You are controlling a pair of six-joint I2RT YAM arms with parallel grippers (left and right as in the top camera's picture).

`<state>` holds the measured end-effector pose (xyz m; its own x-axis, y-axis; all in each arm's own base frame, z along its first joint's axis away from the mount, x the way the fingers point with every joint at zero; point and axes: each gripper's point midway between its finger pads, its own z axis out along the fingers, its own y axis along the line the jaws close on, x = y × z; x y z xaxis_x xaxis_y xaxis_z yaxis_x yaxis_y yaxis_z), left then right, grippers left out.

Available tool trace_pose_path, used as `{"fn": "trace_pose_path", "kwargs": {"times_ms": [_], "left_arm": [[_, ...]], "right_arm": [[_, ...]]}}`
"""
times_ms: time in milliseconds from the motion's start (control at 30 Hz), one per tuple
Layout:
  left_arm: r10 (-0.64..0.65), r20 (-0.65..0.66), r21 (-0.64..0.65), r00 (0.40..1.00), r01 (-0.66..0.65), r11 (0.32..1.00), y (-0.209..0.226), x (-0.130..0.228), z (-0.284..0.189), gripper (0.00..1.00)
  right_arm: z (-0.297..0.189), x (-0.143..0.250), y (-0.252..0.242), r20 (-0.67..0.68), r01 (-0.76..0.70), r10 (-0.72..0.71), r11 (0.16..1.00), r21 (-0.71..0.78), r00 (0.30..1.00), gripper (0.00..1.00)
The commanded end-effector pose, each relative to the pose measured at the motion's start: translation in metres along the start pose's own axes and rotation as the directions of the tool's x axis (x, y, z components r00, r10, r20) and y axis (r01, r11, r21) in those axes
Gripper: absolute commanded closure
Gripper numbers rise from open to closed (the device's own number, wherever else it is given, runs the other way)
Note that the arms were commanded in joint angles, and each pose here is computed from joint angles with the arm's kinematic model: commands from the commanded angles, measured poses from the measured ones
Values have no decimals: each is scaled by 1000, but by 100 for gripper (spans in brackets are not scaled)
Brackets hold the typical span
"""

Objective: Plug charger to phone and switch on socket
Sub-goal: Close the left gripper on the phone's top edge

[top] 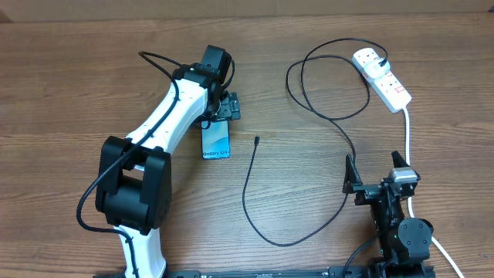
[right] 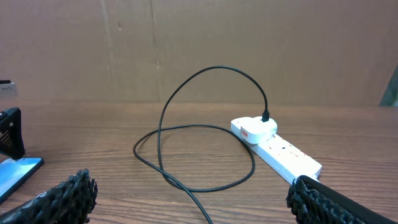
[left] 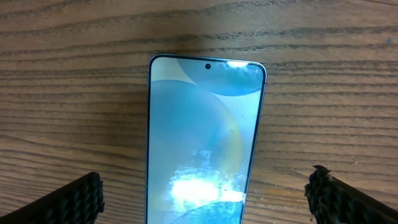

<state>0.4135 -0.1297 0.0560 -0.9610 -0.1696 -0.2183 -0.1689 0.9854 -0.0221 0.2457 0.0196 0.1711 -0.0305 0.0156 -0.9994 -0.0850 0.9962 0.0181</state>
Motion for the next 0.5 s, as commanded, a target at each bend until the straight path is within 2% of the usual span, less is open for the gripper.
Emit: {"fn": "trace_pose_path", "kwargs": {"times_ms": [0, 200, 467], "left_arm": [[-1, -9, -17, 1000, 1, 1000, 6, 0, 6, 0], [5, -30, -33, 1000, -6, 999, 7, 5, 15, 0], [19, -121, -78, 992, -28, 997, 12, 22, 53, 0]], "right_arm": [[0, 1, -1, 5, 2, -2, 1000, 4, 1000, 0], [0, 1, -1, 5, 2, -2, 1000, 4, 1000, 0], [0, 1, -1, 5, 2, -2, 1000, 4, 1000, 0]]}}
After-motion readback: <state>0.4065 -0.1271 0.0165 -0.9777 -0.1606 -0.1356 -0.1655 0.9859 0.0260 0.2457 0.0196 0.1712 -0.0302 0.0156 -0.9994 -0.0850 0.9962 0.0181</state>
